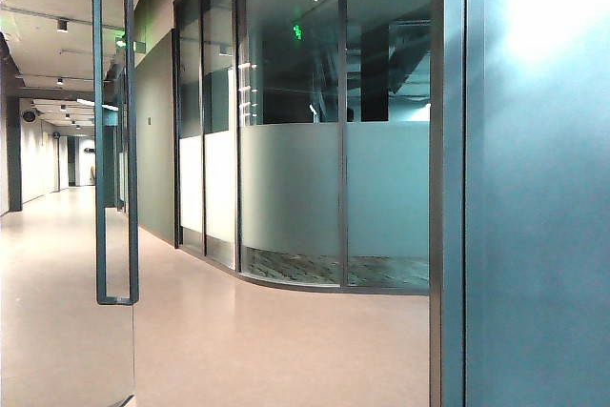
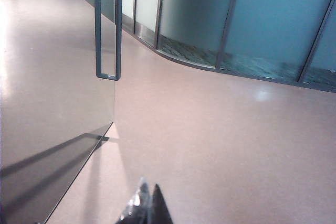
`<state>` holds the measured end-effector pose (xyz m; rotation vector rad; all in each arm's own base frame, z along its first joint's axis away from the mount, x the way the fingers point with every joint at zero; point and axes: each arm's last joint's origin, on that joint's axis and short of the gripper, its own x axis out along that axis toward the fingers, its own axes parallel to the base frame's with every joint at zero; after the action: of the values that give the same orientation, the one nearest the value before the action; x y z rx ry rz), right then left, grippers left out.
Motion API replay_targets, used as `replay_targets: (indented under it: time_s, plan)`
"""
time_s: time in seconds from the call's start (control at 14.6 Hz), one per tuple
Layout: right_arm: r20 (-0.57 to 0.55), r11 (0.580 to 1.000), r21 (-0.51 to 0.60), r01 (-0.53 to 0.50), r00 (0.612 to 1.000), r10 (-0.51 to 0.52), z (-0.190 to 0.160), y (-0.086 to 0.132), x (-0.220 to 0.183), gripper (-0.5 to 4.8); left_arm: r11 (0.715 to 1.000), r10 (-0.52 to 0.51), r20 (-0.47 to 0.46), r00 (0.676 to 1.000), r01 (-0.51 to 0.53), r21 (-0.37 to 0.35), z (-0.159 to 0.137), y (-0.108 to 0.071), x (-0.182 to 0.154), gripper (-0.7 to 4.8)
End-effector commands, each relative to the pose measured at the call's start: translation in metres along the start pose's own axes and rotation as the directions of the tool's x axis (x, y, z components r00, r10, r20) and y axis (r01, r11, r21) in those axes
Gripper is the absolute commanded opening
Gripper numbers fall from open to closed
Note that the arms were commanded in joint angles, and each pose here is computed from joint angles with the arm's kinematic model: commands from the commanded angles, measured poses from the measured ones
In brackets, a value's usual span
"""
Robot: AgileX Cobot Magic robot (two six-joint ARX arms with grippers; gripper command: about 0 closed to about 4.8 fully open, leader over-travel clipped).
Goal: Raise the arm to find the leftmost switch on the wall and turn off the lights.
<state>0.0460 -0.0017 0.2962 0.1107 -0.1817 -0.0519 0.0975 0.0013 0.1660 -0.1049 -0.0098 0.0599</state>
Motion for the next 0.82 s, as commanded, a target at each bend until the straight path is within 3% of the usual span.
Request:
replay_targets:
  time_s: [0.07,0.41,0.82]
  plan:
    - [0.019,1.000,0.002,0.001,1.000,-0.001,0.0031,0.0002,-0.0008,0.00,1.000,-0.003,0.014,1.000,0.003,0.025,0.0019,-0.0001,-0.0001,-0.05]
    - [0.019,1.000,0.002,0.001,1.000,-0.001,0.0031,0.0002,-0.0008,0.00,0.992,-0.002,0.013,1.000,0.000,0.126,0.0017,-0.0001,-0.0001,-0.05]
    - [0.019,1.000,0.002,0.001,1.000,-0.002,0.0031,0.0002,-0.0008,-0.01,0.992,-0.005,0.013,1.000,0.003,0.126,0.0018,-0.0003,-0.0001,-0.05]
